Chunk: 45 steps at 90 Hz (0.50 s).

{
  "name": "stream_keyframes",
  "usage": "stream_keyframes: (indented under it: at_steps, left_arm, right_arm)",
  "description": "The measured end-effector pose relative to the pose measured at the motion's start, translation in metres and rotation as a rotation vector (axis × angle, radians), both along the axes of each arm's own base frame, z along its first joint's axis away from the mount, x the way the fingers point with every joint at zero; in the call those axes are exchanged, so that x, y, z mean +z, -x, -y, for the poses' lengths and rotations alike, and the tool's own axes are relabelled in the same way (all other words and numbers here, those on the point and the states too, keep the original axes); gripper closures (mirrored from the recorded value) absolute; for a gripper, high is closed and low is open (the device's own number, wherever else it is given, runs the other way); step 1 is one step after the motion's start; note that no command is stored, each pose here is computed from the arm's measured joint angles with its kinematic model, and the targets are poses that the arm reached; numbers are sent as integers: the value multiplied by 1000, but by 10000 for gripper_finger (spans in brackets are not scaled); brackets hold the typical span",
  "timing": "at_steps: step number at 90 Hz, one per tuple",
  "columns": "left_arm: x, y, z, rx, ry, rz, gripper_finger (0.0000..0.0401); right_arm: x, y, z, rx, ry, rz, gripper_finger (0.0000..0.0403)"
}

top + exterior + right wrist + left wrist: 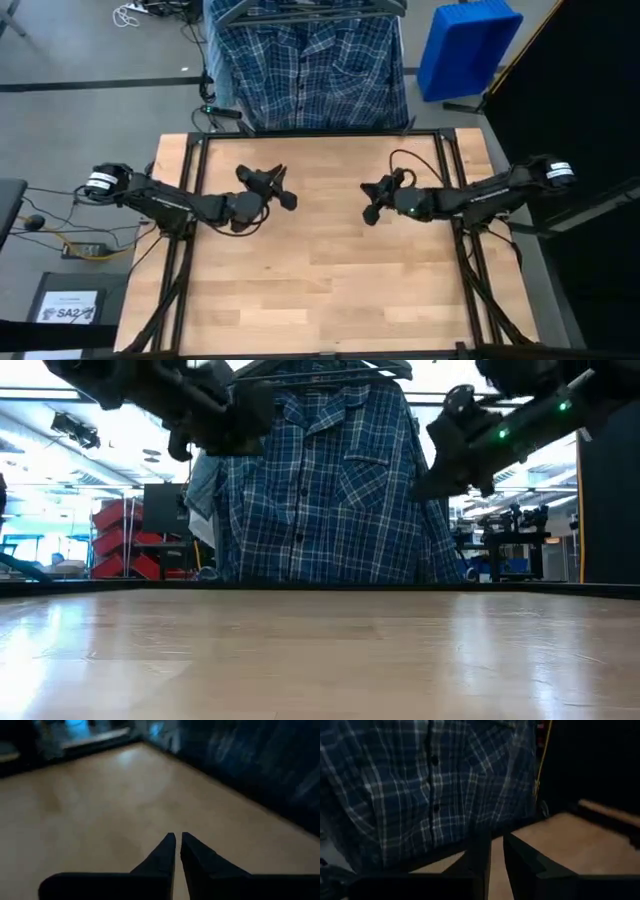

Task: Hang clothes
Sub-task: Unhang the black hanger from the hanging rack

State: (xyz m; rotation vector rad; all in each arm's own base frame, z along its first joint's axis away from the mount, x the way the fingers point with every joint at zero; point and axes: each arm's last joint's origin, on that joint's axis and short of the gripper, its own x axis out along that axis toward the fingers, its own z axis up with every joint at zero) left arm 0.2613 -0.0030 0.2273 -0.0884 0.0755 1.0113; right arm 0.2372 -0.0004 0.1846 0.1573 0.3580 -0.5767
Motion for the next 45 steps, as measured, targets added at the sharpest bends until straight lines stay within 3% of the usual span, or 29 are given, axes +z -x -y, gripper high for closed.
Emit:
stream_keyframes:
  at_steps: [14,28,45]
  left_arm:
    - [-15,-9,0,3,-5,-44,375]
    - [-24,-19,-5,24,-8,-34,375]
    - [-11,-28,-13,43,-62,-34,375]
  right_arm:
    - [-23,-5,-7,49,-95,-88,402]
    - [-31,-12,-6,31,-32,-97,399]
    - [-24,-21,4,33,43,-15,401]
